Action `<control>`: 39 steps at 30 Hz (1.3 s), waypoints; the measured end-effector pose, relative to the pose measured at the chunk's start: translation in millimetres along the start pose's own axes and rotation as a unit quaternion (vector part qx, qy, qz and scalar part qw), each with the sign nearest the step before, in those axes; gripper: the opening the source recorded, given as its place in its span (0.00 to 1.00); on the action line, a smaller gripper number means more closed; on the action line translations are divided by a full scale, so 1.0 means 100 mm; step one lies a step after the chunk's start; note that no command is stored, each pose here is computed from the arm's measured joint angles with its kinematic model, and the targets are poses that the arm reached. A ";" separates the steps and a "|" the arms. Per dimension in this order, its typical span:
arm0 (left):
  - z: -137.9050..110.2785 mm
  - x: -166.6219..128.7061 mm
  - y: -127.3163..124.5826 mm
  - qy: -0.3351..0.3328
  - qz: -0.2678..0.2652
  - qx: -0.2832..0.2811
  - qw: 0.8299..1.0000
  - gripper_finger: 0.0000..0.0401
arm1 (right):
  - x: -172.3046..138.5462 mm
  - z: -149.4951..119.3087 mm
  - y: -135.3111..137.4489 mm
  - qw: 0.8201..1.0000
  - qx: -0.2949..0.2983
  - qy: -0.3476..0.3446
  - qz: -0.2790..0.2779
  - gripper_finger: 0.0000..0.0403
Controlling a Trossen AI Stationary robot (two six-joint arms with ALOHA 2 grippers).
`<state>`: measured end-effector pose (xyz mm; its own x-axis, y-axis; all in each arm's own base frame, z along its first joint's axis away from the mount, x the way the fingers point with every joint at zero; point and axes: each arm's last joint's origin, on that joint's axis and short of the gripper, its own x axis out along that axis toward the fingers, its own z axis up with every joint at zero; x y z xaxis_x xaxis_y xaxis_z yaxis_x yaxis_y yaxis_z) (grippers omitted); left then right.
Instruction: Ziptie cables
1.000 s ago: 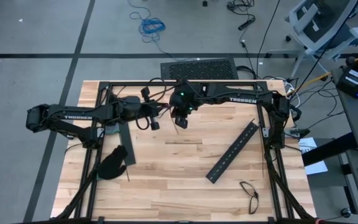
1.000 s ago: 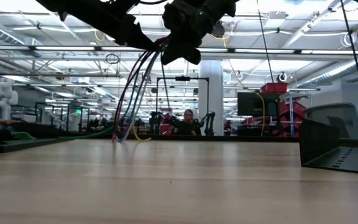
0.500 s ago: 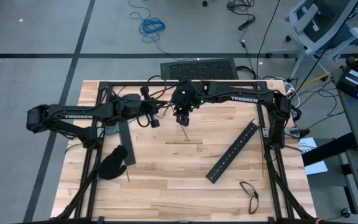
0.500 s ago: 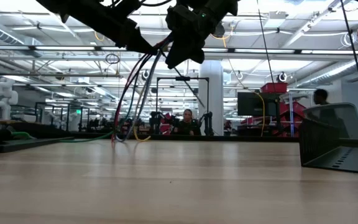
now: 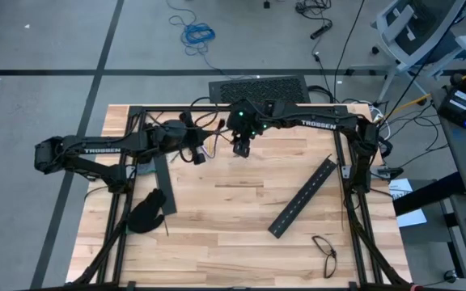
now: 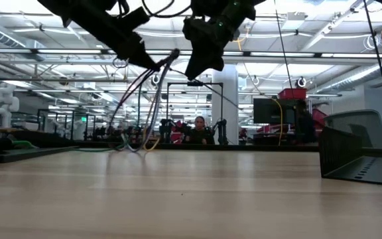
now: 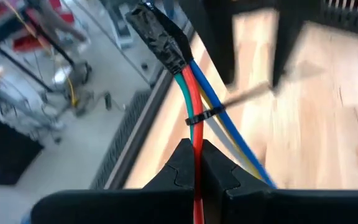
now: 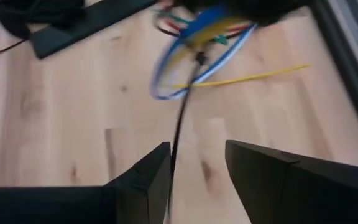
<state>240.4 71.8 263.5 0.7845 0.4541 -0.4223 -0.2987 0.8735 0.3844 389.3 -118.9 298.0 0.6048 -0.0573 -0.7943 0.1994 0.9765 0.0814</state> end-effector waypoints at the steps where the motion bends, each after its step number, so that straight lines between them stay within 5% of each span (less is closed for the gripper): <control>1: -0.02 0.00 -0.01 0.011 -0.003 0.000 1.000 0.01 | -0.01 0.00 -0.03 1.000 0.003 -0.003 -0.002 0.37; 16: -0.04 0.03 0.14 0.005 0.030 -0.017 0.999 0.01 | -0.13 0.15 -0.07 0.995 0.043 -0.080 0.046 0.37; 27: -0.05 0.03 0.13 0.003 0.013 -0.017 1.000 0.01 | -0.46 0.27 -0.37 0.980 0.079 -0.171 -0.065 0.37; 39: -0.02 0.03 0.14 -0.016 0.002 -0.015 1.000 0.01 | -0.44 0.28 -0.47 0.973 0.122 -0.179 0.078 0.37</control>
<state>237.7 86.0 265.5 0.7999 0.4529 -0.3938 -0.3185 0.8764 0.3612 374.6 -168.4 345.8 0.8632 -0.0240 -0.5044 0.2352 0.9030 0.3596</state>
